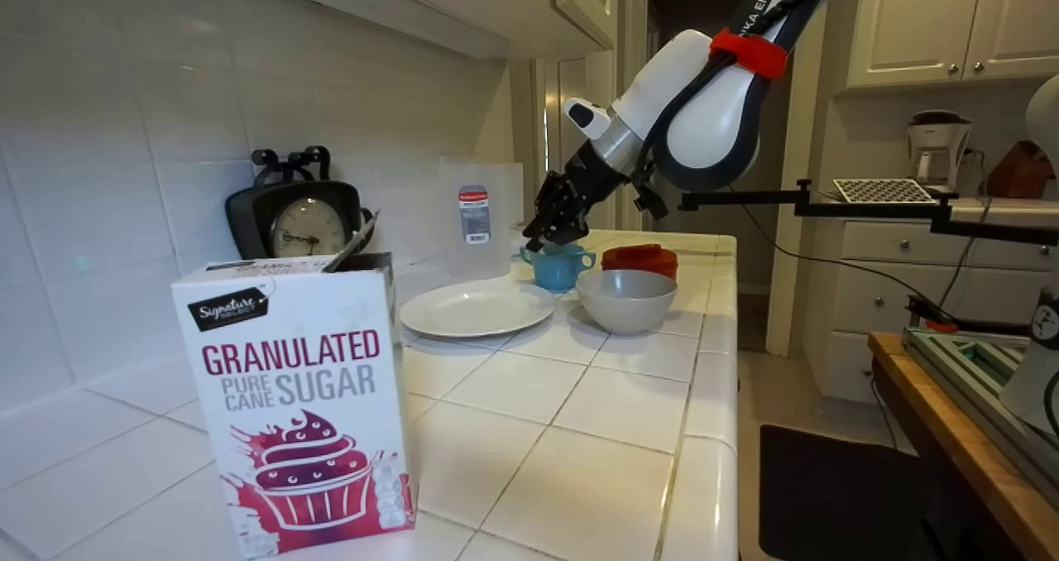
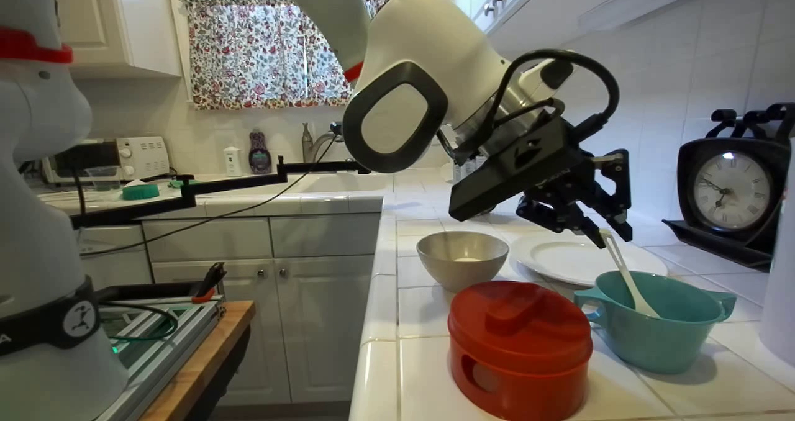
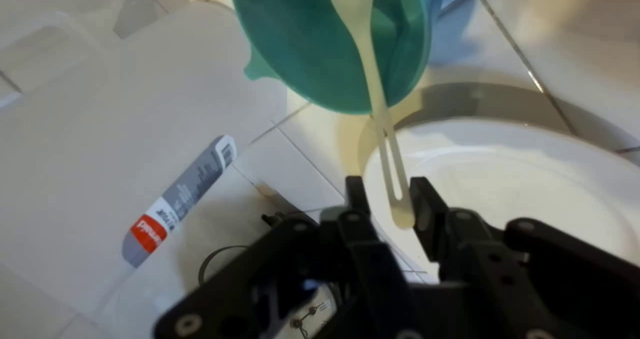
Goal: Use the spoon in the blue bowl to stir the contents in the grey bowl then place the spoon back
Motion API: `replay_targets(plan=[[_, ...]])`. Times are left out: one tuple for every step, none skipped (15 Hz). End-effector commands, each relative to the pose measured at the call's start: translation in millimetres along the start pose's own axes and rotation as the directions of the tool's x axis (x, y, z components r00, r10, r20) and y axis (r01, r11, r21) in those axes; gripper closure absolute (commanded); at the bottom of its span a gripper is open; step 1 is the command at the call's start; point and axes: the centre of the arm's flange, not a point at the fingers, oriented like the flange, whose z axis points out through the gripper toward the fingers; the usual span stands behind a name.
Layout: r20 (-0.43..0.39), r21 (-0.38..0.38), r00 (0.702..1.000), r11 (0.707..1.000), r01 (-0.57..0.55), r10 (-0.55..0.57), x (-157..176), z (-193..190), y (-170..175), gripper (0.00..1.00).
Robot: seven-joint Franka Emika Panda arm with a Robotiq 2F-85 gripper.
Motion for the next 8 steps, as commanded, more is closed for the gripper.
replay_targets(plan=[[-0.025, -0.049, 0.999, 0.998, 0.041, -0.043, 1.2, -3.2, -0.9, 0.73], [-0.024, -0.053, 0.999, 0.998, 0.043, -0.044, 1.3, -3.7, -0.5, 0.76], [-0.022, -0.054, 0.999, 0.997, 0.047, -0.048, 1.3, -4.5, 0.0, 0.78], [-0.019, -0.056, 0.998, 0.997, 0.051, -0.052, 1.1, -5.5, 0.7, 0.82], [-0.019, -0.058, 0.998, 0.997, 0.055, -0.056, 0.6, -6.0, 1.6, 0.87], [-0.017, -0.058, 0.998, 0.997, 0.056, -0.057, 0.4, -6.4, 2.4, 0.88], [-0.017, -0.061, 0.998, 0.996, 0.06, -0.061, 0.1, -6.5, 2.9, 0.98], [-0.017, -0.06, 0.998, 0.996, 0.059, -0.06, 0.0, -6.5, 3.1, 0.99]])
